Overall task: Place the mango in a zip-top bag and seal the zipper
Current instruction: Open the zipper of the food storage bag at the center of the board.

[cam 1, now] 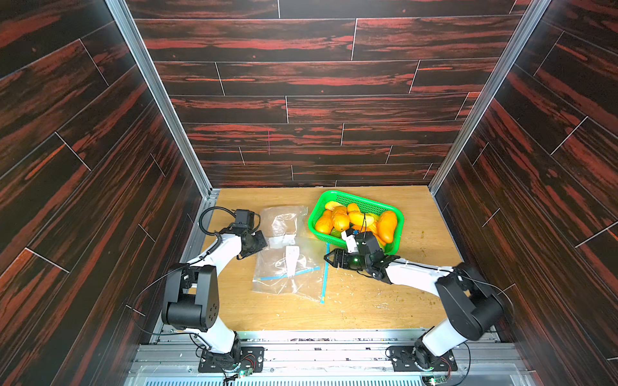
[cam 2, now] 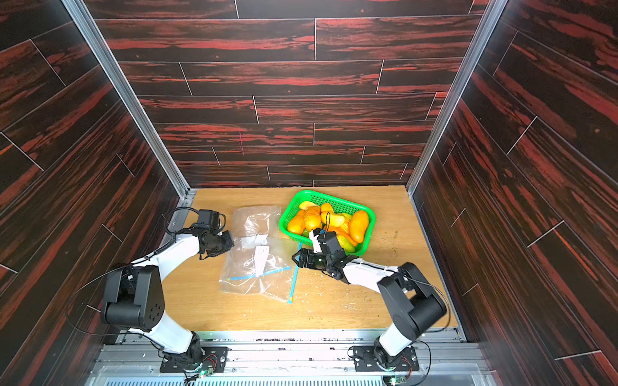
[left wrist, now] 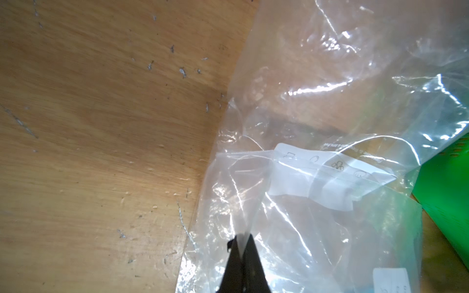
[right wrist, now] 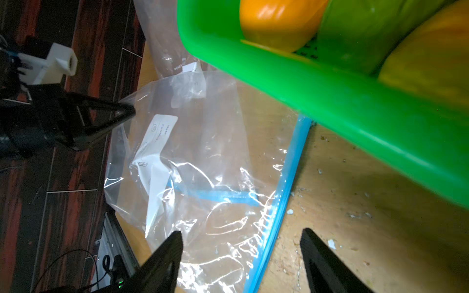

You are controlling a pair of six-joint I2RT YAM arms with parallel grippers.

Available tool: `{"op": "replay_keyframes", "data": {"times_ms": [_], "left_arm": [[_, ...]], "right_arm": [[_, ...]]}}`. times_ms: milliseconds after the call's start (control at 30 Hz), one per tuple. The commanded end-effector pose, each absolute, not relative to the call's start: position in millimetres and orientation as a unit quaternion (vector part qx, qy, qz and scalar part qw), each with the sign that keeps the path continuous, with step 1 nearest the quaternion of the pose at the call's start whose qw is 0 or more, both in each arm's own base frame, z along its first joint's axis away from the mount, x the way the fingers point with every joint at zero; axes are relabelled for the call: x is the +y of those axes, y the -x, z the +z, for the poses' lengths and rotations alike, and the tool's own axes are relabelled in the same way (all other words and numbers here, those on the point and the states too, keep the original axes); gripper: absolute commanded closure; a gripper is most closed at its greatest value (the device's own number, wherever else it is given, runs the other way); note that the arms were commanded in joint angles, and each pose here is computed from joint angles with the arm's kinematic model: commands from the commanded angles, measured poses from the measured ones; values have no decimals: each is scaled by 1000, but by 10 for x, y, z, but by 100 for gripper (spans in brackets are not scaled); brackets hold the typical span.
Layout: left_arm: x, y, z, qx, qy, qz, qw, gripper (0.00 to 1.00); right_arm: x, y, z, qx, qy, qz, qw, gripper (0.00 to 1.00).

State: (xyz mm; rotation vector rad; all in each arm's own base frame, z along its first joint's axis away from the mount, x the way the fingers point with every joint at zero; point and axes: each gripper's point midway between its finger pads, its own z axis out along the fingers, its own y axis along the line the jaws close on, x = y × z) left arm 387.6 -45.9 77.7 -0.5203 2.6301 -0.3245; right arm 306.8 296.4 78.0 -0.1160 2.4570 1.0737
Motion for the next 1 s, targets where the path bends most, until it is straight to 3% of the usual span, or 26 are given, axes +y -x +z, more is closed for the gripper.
{"op": "replay_keyframes", "data": {"times_ms": [0, 500, 733, 967], "left_arm": [[-403, -3882, 736, 953, 186, -106, 216, 100], [-433, -3894, 695, 953, 186, -113, 211, 100], [-410, -3872, 746, 952, 186, -109, 218, 100], [-410, -3869, 746, 952, 186, -108, 217, 100]], "right_arm": [[3085, -3080, 746, 884, 30, 409, 222, 24], [3253, -3170, 439, 900, 24, 395, 185, 25], [3031, -3129, 298, 948, 27, 241, 207, 23], [3190, -2979, 415, 934, 30, 283, 217, 23]]}}
